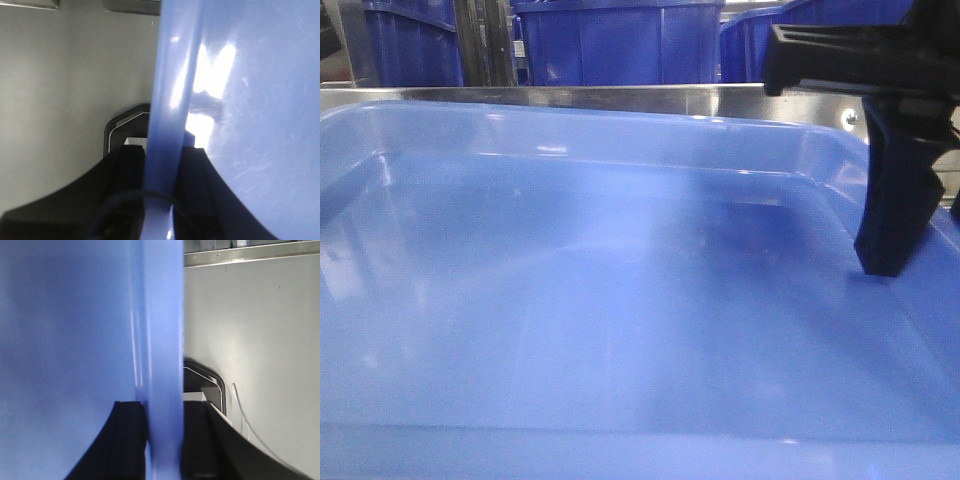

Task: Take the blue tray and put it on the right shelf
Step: 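Carry the tray up to the steel shelf, then raise the tray and set it onto the upper roller shelf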

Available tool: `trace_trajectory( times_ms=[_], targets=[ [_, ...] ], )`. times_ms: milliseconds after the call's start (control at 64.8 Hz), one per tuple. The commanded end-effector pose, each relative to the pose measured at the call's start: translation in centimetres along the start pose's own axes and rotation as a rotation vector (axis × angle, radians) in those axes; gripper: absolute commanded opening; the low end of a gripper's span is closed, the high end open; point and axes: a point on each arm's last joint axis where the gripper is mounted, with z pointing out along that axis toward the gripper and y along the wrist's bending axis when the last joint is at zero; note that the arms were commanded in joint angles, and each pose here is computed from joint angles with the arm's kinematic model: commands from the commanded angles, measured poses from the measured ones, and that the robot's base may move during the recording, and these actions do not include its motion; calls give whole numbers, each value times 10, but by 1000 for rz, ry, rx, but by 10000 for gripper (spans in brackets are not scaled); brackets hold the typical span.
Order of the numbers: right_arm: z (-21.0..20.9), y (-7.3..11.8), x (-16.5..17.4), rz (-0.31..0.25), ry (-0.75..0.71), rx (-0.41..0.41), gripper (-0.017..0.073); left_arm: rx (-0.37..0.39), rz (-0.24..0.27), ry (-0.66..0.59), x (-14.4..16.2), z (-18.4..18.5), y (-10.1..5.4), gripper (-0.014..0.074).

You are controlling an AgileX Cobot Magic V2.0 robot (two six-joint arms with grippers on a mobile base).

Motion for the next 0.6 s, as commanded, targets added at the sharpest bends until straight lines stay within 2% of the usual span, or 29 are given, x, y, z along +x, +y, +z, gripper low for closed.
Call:
trace_trajectory(
  times_ms=[0,124,263,371,479,587],
  targets=[
    [-14,-2,-6,-20,-57,-6,213,-4,33,-84,-7,-12,2,16],
    [-33,5,-16,-63,-97,-36,213,30,87,-109,-11,-21,-3,16],
    [-72,15,-33,-137,-191,-81,213,82,101,-204,-26,-52,-12,16],
    [-101,17,-52,-113,-301,-115,213,125,144,-269,-36,-73,-19,16],
    [-120,15,-76,-88,-366,-122,213,159,163,-335,-53,-90,-30,16],
    [-125,21,-99,-103,-383,-130,213,179,171,-387,-74,-100,-42,16]
  ],
)
